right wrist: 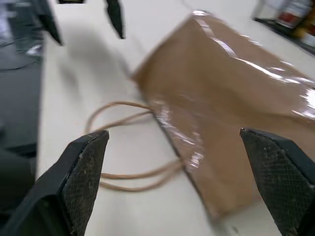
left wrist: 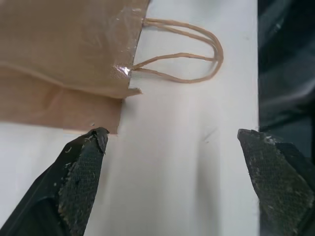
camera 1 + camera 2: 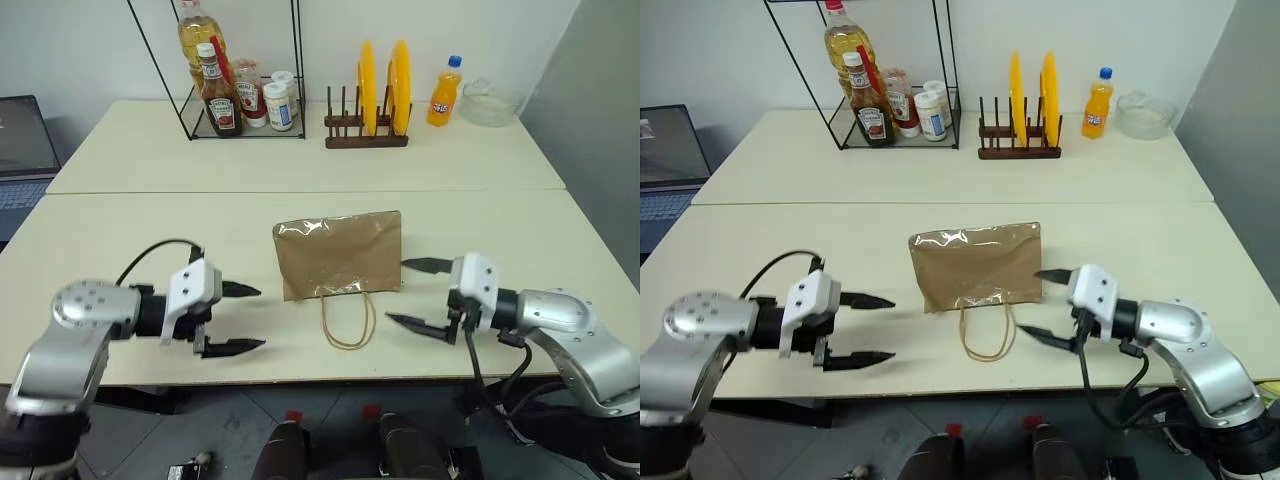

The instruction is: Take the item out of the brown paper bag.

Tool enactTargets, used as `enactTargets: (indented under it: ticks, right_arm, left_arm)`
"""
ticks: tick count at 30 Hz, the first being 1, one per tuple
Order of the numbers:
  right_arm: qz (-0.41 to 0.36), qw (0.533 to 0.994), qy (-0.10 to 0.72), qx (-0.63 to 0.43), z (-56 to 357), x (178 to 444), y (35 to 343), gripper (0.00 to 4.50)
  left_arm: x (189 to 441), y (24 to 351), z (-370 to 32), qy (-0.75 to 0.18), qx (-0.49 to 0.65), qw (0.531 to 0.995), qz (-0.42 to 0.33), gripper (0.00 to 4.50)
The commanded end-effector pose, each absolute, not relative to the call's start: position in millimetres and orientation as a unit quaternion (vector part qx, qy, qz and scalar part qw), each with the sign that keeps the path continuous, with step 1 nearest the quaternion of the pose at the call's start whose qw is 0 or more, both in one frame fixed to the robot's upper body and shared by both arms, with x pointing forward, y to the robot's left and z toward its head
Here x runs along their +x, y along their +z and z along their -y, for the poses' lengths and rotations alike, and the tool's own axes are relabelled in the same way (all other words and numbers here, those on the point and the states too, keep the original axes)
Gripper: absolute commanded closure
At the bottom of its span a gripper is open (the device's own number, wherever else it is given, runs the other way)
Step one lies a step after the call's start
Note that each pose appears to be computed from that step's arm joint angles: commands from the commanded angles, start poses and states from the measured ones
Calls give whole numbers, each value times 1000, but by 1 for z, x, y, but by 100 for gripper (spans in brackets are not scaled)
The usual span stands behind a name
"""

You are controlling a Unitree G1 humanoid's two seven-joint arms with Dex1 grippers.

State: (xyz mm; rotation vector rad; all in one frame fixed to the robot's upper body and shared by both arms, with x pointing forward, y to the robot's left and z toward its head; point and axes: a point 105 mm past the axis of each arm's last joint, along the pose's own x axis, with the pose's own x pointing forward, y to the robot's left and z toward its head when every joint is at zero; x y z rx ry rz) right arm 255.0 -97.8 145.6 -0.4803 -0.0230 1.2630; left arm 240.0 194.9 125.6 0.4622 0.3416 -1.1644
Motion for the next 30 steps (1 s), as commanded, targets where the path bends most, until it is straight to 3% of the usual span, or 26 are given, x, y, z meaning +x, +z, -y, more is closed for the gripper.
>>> enactTargets:
  ticks: [1,7,19,25,28,30]
  right_arm:
    - [20,730,640,-240,85,245,137,0]
    - [-9,684,697,-217,68,241,104,0]
    - [-104,680,719,-105,29,262,78,0]
    - [-110,677,725,-69,13,263,86,0]
    - [-106,685,719,-47,14,270,97,61]
    - [-107,689,716,-37,17,273,103,134]
  left_arm:
    - [223,120,-183,-528,190,815,-145,2]
    - [218,98,-174,-489,155,848,-137,2]
    - [219,91,-162,-503,156,840,-129,2]
    - [222,91,-162,-504,162,839,-127,2]
    - [222,90,-162,-506,164,837,-128,0]
    - [222,91,-162,-506,164,837,-127,0]
